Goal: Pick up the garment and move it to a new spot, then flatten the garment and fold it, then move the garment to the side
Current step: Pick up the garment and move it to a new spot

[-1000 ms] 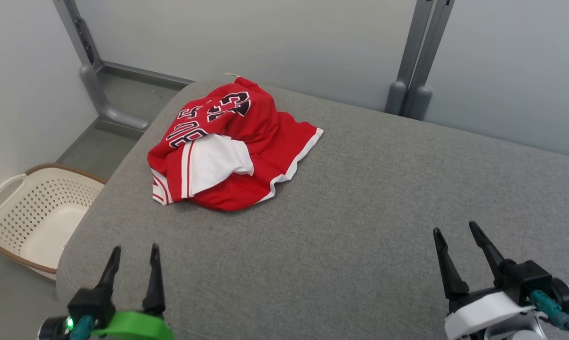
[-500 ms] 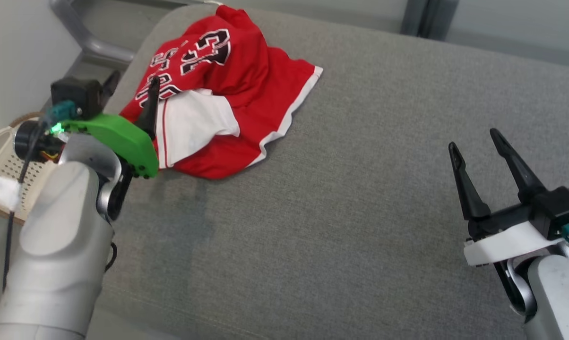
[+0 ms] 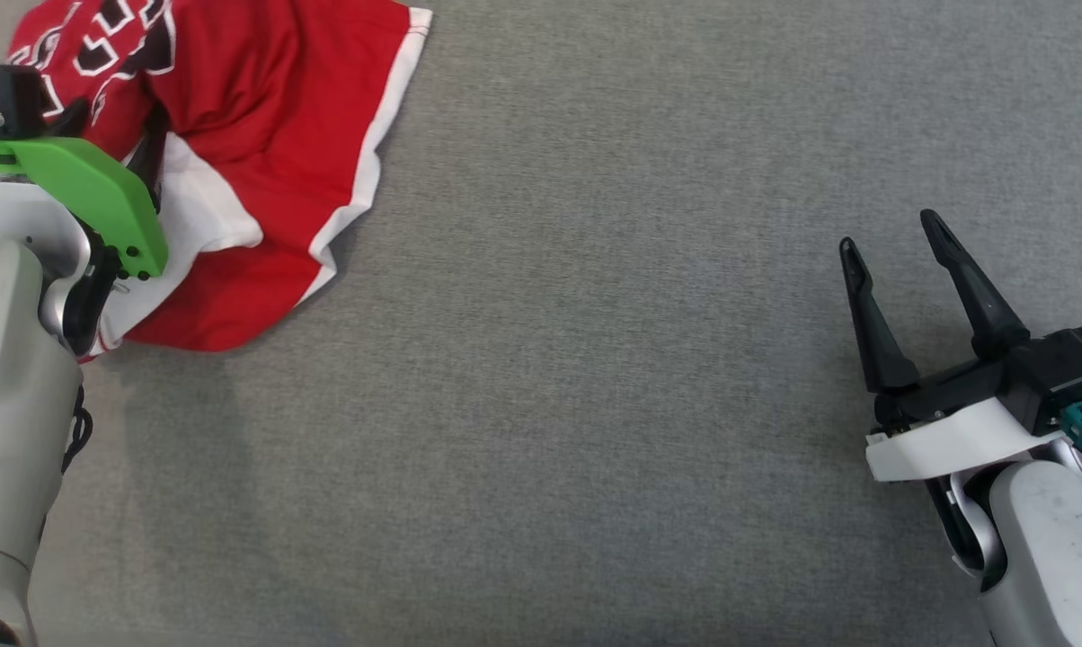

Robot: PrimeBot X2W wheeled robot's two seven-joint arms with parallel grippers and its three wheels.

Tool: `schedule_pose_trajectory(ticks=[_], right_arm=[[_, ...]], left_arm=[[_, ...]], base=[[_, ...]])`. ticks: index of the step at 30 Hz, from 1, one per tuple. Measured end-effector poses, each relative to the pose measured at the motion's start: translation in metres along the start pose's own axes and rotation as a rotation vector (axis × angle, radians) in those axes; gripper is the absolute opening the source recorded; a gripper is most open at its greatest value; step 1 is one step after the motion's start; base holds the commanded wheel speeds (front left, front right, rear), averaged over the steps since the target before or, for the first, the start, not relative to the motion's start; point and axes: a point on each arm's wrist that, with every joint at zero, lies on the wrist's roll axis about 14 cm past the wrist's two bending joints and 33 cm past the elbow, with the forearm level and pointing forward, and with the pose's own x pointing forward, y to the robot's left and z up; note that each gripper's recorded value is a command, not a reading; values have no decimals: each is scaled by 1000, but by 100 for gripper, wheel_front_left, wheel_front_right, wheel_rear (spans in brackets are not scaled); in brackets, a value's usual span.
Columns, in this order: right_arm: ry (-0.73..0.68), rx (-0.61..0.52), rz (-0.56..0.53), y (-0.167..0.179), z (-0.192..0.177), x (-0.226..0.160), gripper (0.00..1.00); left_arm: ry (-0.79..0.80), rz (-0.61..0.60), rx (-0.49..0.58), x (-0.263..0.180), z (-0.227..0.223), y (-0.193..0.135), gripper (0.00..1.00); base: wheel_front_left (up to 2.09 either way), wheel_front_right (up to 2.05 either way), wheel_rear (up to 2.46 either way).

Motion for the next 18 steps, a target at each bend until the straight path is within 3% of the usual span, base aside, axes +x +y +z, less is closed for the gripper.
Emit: schedule_pose_trajectory(ticks=[4, 5, 6, 7, 8, 14, 18], right_arm=[[36, 4, -34, -10, -11, -12, 100], [43, 3, -45, -14, -12, -15, 100], [47, 3, -54, -16, -13, -17, 100], [51, 2, -64, -20, -14, -19, 100], [54, 3, -74, -22, -14, -21, 100], [52, 25, -132, -32, -14, -27, 100], [56, 82, -145, -18, -14, -34, 100]], left_arm=[[99, -33, 4, 18, -25, -14, 100], [116, -34, -18, 21, -29, -14, 85], [124, -38, -26, 23, -30, -16, 48], [131, -44, -31, 26, -31, -18, 27], [127, -48, -33, 29, -28, -19, 0], [78, -103, -23, 31, -5, -29, 0], [-12, -70, 25, 14, 25, -2, 0]], base=[[0, 0, 0], [0, 0, 0], [0, 0, 0], [0, 0, 0], [0, 0, 0], [0, 0, 0], [0, 0, 0]])
